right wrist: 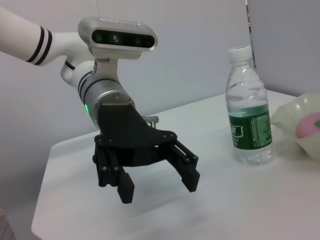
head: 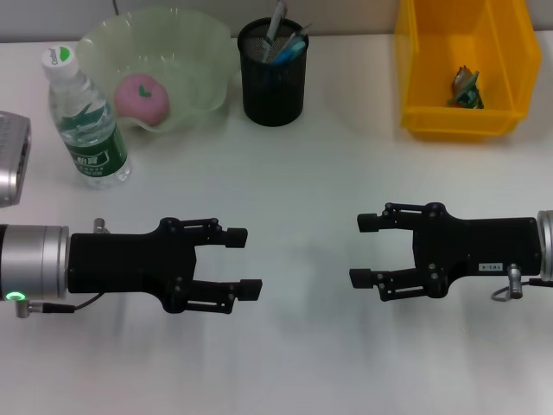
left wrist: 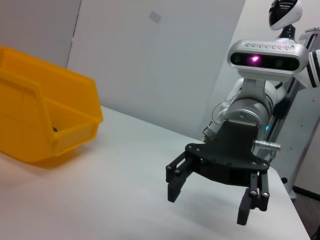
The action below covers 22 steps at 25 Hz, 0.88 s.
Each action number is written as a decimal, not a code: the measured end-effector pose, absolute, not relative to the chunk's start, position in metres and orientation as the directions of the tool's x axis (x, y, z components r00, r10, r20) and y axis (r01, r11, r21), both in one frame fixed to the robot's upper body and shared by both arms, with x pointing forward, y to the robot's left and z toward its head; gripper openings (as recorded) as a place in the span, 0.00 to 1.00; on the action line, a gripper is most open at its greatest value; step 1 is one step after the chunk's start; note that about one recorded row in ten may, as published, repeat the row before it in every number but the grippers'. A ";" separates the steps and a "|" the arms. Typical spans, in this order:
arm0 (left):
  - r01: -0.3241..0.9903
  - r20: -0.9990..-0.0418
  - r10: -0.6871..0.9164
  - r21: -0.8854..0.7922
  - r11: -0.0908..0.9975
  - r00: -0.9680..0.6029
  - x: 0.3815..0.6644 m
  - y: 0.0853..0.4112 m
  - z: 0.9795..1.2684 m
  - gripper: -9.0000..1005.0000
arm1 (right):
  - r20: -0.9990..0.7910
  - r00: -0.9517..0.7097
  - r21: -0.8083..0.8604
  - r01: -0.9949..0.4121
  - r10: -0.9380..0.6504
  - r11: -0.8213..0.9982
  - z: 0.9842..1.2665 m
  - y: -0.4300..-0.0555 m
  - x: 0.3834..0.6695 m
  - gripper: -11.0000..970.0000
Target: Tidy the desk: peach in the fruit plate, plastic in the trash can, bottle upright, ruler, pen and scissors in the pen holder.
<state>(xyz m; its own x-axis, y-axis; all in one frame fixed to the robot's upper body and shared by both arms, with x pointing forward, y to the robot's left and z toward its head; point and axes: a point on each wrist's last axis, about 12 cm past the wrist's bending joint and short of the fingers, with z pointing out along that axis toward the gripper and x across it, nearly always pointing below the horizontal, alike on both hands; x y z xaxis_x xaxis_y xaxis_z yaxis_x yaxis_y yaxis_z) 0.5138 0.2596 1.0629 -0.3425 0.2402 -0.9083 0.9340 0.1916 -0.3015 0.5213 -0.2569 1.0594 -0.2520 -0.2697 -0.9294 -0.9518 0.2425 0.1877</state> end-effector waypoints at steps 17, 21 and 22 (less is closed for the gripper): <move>0.939 -0.915 0.231 -0.291 0.186 -0.329 0.512 0.262 1.064 0.80 | -0.932 -0.238 0.170 -0.954 -0.274 0.249 1.060 -0.249 0.527 0.86; 0.940 -0.917 0.228 -0.292 0.178 -0.328 0.512 0.261 1.064 0.80 | -0.929 -0.246 0.176 -0.950 -0.275 0.258 1.059 -0.249 0.527 0.86; 0.940 -0.917 0.227 -0.293 0.176 -0.329 0.511 0.260 1.064 0.80 | -0.929 -0.249 0.177 -0.949 -0.275 0.259 1.059 -0.249 0.527 0.86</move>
<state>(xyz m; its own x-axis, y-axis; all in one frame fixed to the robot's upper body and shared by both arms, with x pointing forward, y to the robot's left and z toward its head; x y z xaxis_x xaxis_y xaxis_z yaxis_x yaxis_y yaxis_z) 0.5112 0.2603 1.0645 -0.3285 0.2268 -0.9169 0.9398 0.1756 -0.2933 0.5271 -0.2493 1.0585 -0.2485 -0.2752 -0.9287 -0.9494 0.2594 0.1772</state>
